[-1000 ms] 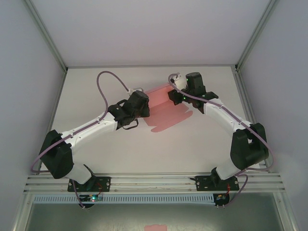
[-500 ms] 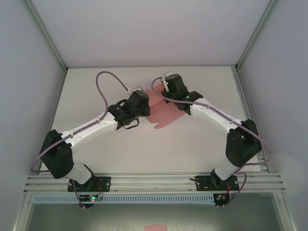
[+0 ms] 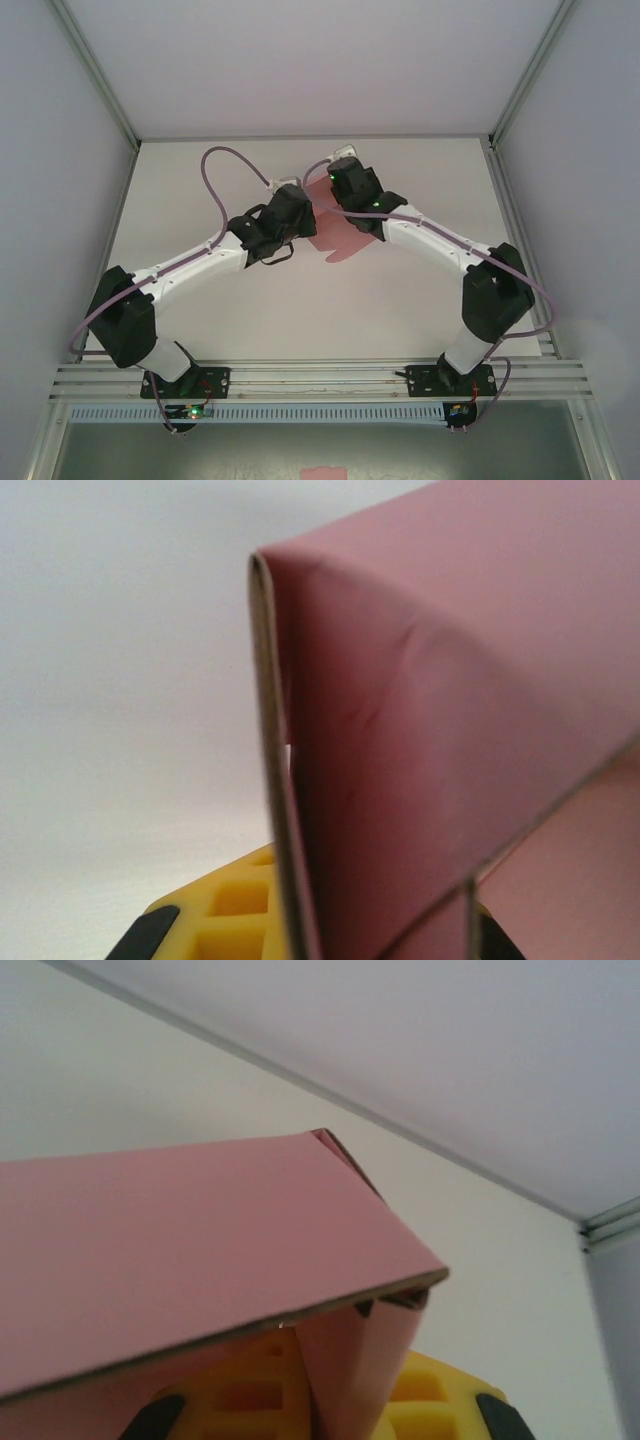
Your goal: Assemble paper box
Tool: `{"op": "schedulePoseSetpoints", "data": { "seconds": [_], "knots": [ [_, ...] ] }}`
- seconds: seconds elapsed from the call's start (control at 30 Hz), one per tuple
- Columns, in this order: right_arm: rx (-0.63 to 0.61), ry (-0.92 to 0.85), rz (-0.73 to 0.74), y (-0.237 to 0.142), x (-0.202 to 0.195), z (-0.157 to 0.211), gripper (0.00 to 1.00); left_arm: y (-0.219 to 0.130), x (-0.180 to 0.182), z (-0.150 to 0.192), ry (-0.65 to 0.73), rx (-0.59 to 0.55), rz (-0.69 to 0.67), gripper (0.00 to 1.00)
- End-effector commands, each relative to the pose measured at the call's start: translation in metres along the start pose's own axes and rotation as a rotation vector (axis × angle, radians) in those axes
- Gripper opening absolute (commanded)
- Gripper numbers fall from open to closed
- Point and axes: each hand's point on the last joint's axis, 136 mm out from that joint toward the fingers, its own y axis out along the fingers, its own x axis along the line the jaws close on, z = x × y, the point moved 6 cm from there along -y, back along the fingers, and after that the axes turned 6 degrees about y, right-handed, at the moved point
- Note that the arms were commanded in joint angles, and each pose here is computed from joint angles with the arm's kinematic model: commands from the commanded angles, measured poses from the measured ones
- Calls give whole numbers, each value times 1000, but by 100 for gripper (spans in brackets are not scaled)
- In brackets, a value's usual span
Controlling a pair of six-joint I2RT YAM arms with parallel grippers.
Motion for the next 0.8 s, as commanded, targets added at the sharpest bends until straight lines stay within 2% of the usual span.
{"op": "schedulePoseSetpoints", "data": {
  "seconds": [0.0, 0.07, 0.13, 0.2, 0.3, 0.33, 0.4, 0.5, 0.57, 0.6, 0.63, 0.77],
  "knots": [
    [-34, 85, -146, 21, -30, 16, 6, -28, -25, -3, 65, 17, 122, 0],
    [-138, 159, -482, 2, -11, 9, 12, -26, -24, -3, 70, 22, 113, 0],
    [-194, 180, -725, -19, 0, 3, 22, -23, -23, -2, 77, 25, 100, 0],
    [-199, 197, -797, -31, 0, -3, 24, -21, -23, -2, 84, 26, 91, 0],
    [-192, 203, -799, -44, -5, -6, 37, -17, -19, 0, 90, 26, 61, 0],
    [-207, 200, -798, -51, -8, -7, 46, -16, -17, 1, 92, 28, 45, 0],
    [-232, 196, -797, -63, -13, -9, 49, -13, -14, 3, 96, 34, 24, 0],
    [-274, 201, -755, -82, -25, -14, 65, -10, -12, 5, 104, 42, 16, 0],
    [-304, 213, -696, -93, -37, -16, 72, -9, -12, 5, 123, 40, 10, 0],
    [-316, 220, -665, -98, -44, -17, 82, -9, -11, 5, 134, 41, 2, 0],
    [-331, 229, -631, -104, -51, -16, 98, -9, -10, 5, 157, 45, -7, 0],
    [-342, 336, -490, -119, -81, -9, 98, -7, -2, 2, 323, 23, -59, 0]
  ]
}}
